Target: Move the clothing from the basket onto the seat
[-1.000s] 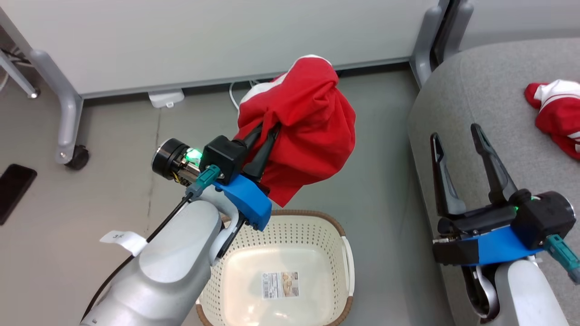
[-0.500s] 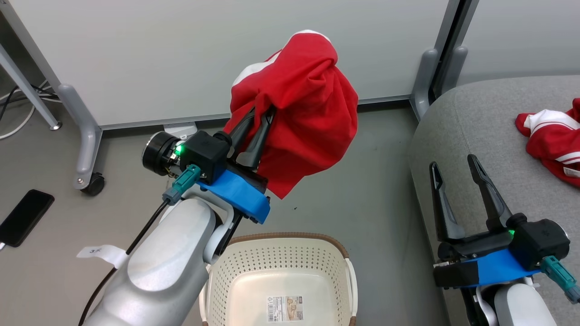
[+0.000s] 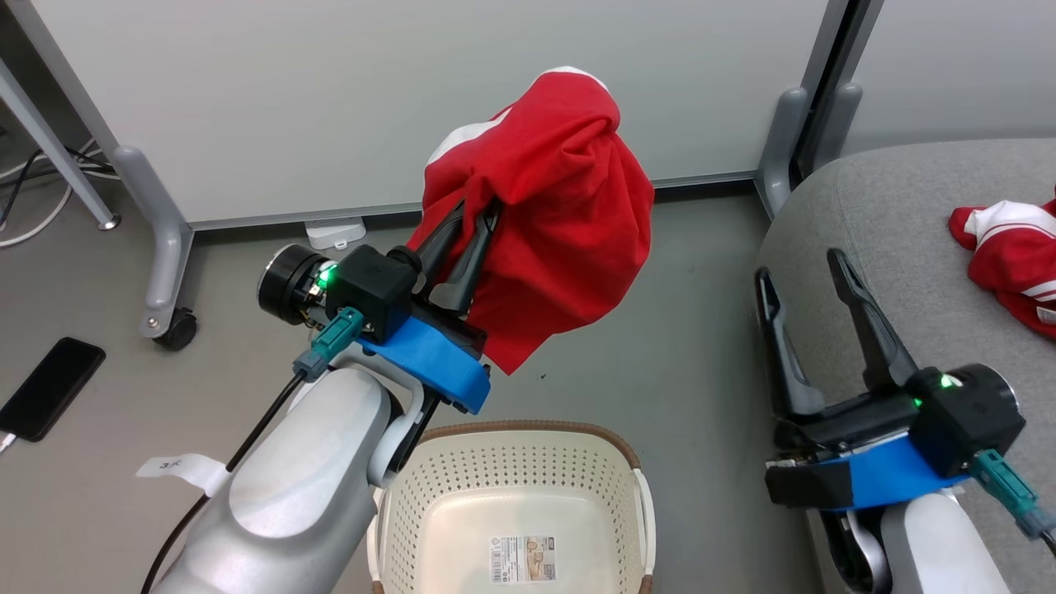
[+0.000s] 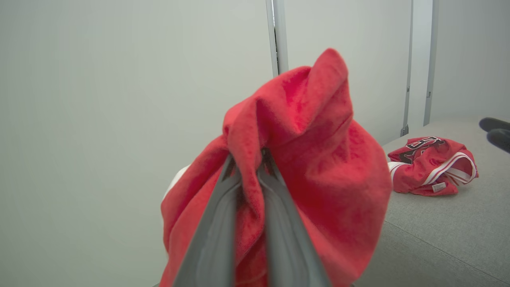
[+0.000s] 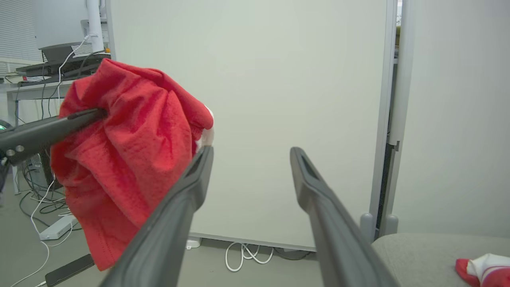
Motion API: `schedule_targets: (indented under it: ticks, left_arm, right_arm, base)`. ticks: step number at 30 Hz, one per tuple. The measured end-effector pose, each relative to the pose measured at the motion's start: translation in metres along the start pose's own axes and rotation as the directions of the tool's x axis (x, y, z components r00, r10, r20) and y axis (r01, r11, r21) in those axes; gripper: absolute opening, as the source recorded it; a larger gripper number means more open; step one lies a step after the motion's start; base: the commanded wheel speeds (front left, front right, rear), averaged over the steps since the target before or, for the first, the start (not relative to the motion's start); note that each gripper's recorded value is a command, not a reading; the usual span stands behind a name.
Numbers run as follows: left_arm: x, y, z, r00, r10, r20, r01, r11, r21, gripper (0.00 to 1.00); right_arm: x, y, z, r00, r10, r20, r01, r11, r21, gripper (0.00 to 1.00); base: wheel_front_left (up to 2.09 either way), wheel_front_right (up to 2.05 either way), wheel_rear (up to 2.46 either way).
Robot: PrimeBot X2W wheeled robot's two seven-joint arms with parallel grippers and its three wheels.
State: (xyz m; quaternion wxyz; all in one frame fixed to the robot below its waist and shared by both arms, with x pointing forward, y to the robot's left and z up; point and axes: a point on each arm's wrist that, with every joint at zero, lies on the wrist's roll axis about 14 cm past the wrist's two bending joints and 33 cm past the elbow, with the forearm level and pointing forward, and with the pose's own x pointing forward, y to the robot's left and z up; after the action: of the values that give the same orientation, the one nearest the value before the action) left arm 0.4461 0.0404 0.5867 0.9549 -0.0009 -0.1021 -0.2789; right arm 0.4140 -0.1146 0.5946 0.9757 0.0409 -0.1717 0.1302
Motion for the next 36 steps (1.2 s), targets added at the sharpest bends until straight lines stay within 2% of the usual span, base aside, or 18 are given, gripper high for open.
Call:
schedule_targets:
  ticks: [6, 13, 20, 36]
  left_arm:
    - [0.001, -0.003, -0.003, 1.000, -0.007, -0.002, 0.007, 1.000, -0.009, 0.00]
    - [0.003, -0.008, -0.002, 1.000, -0.021, 0.002, 0.021, 1.000, -0.012, 0.00]
    - [0.005, -0.013, -0.001, 0.999, -0.039, 0.010, 0.039, 0.999, -0.011, 0.00]
    - [0.010, -0.030, 0.006, 0.995, -0.094, 0.033, 0.094, 0.996, -0.004, 0.00]
  right_arm:
    - [0.026, 0.041, 0.012, 0.989, 0.140, 0.049, -0.140, 0.990, -0.007, 1.00]
    - [0.046, 0.060, 0.000, 0.970, 0.242, 0.013, -0.241, 0.969, -0.048, 1.00]
    - [0.060, 0.065, -0.023, 0.958, 0.282, -0.059, -0.286, 0.955, -0.078, 1.00]
    - [0.068, 0.095, -0.063, 0.909, 0.375, -0.181, -0.378, 0.926, 0.020, 1.00]
  base:
    - [0.00, 0.00, 0.00]
    - [0.00, 0.00, 0.00]
    - [0.00, 0.00, 0.00]
    - [0.00, 0.00, 0.00]
